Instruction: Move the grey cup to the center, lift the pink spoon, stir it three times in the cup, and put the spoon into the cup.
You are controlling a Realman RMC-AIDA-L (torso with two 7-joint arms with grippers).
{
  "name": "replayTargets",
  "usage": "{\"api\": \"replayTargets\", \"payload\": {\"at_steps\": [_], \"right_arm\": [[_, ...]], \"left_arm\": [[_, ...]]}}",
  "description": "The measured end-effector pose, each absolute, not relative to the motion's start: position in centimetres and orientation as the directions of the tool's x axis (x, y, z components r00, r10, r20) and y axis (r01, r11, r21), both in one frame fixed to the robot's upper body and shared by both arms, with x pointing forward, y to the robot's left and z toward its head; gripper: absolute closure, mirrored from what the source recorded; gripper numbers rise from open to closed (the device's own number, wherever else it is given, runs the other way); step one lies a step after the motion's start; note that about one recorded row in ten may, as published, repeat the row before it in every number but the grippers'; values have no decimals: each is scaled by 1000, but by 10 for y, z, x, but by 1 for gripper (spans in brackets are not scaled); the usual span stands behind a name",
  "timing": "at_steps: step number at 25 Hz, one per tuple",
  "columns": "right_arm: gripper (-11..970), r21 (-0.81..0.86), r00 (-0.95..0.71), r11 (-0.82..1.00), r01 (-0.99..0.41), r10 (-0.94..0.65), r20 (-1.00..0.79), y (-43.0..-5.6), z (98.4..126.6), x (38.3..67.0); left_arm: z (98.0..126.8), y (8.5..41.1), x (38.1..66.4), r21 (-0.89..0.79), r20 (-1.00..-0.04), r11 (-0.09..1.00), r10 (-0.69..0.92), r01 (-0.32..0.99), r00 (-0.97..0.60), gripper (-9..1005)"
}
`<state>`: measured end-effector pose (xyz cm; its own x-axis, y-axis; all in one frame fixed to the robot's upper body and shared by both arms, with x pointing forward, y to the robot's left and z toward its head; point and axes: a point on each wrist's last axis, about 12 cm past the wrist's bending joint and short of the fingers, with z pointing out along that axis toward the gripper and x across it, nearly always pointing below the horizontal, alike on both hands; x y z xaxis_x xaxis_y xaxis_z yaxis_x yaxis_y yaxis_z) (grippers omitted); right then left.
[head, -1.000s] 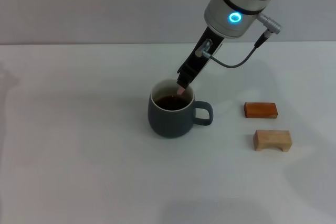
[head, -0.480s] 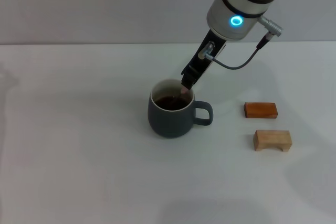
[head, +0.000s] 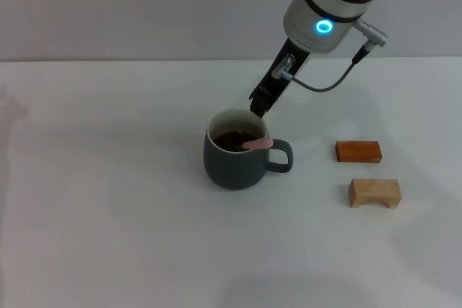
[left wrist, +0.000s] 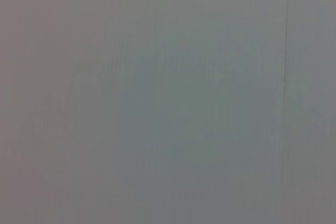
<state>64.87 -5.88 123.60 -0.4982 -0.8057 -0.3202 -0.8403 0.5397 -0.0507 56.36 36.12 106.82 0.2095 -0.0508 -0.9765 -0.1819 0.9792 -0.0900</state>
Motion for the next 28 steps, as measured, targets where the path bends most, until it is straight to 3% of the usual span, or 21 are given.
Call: {"api": "replayTargets", "payload": {"at_steps": [7, 15, 18, 22, 27, 28], "right_arm": [[780, -164, -461, 592, -789, -747, -479, -68, 1243, 673], [781, -187, -353, 731, -656, -517, -780, -123, 1224, 685], [781, -105, -286, 799, -592, -330, -900, -162, 1201, 666], [782, -62, -239, 851, -522, -216, -947, -186, 1188, 645], [784, -81, -125, 954, -289, -121, -985, -229, 1166, 604], [784, -83, -99, 978, -190, -104, -990, -247, 1158, 588]], "left_arm": [[1067, 361, 563, -95, -977, 978, -56, -186, 206, 998], [1067, 363, 558, -97, -972, 977, -52, -189, 227, 998], [1068, 366, 557, -104, -971, 976, -58, -190, 232, 998], [1068, 369, 556, -104, -971, 976, -57, -193, 233, 998], [1069, 373, 555, -109, -970, 974, -62, -197, 234, 998], [1069, 374, 555, -110, -970, 974, -62, -199, 233, 998]]}}
